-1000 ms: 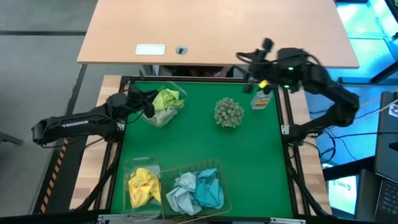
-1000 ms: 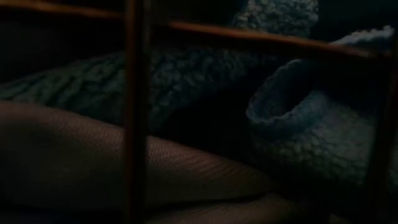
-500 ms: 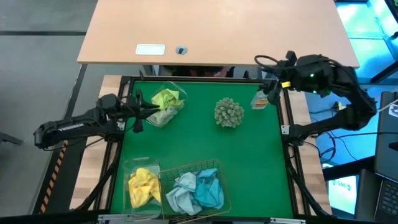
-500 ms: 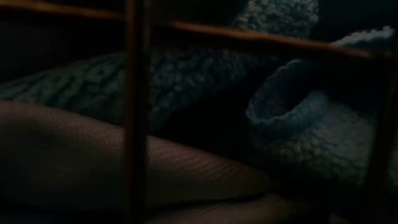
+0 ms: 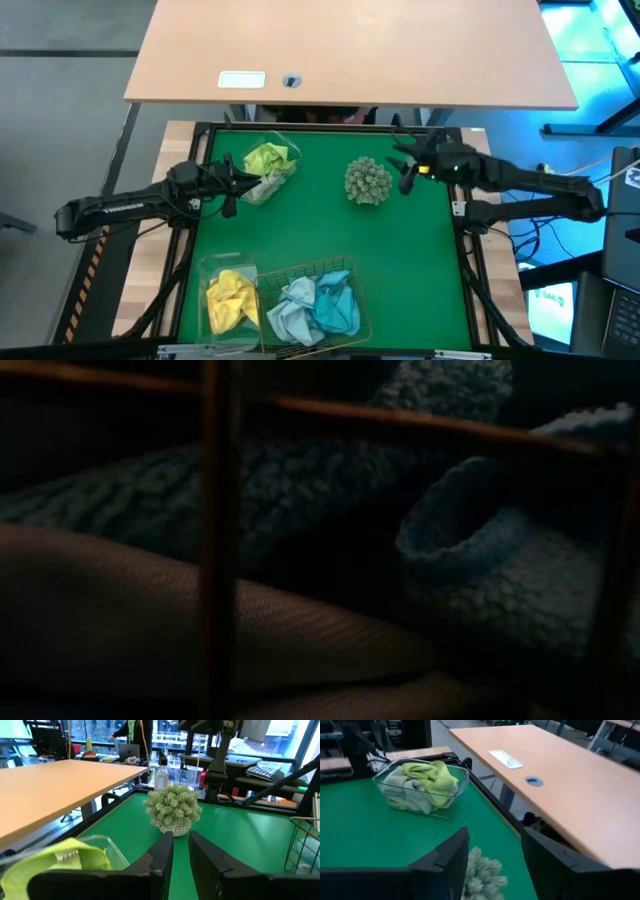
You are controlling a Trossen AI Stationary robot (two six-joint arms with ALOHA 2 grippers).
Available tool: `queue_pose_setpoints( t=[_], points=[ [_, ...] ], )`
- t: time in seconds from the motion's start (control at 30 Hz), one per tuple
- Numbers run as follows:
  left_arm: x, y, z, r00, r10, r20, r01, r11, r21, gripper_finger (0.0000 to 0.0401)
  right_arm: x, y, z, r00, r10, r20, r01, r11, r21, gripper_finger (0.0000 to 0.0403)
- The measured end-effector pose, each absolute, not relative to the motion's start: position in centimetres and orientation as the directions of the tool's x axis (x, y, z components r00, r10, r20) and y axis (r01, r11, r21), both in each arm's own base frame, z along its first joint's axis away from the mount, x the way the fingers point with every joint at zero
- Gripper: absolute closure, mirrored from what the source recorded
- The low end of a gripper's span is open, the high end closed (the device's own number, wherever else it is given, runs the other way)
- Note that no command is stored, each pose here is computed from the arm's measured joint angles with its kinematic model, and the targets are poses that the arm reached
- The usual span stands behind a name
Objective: Sort microfiber towel by color & place in baskets
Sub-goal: Return to Home Position
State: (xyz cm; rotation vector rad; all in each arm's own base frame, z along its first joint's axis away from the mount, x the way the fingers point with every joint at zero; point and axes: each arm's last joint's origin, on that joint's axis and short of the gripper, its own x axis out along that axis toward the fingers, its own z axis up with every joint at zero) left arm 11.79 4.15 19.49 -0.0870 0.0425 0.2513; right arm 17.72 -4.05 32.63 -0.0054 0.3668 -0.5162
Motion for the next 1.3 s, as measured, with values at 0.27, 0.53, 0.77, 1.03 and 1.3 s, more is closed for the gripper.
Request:
queue_pose_setpoints(
  t=[0.27, 0.53, 0.77, 1.03, 1.3],
  points=[
    [11.3, 4.1, 16.9, 0.955, 0.29, -0.066, -0.296, 0.948, -0.116, 0.0345, 15.4, -3.6, 26.5, 0.819, -0.469, -0.331, 0.514, 0.855, 0.062, 0.0221],
    [10.8, 3.9, 16.5, 0.955, 0.296, -0.031, -0.297, 0.949, -0.1, 0.0345, 12.0, -3.0, 24.3, 0.854, -0.475, -0.213, 0.509, 0.846, 0.157, 0.0221],
    [10.5, 4.0, 16.4, 0.939, 0.341, -0.043, -0.344, 0.937, -0.069, 0.0345, 9.8, -2.6, 22.2, 0.874, -0.471, -0.122, 0.486, 0.848, 0.212, 0.0221],
    [10.5, 4.0, 16.2, 0.937, 0.342, -0.063, -0.347, 0.935, -0.076, 0.0345, 9.0, -2.4, 19.9, 0.886, -0.458, -0.074, 0.46, 0.848, 0.264, 0.0221],
    [10.5, 4.0, 16.3, 0.938, 0.343, -0.056, -0.346, 0.935, -0.076, 0.0345, 9.3, -2.4, 18.4, 0.884, -0.446, -0.141, 0.468, 0.85, 0.243, 0.0221]
  ],
)
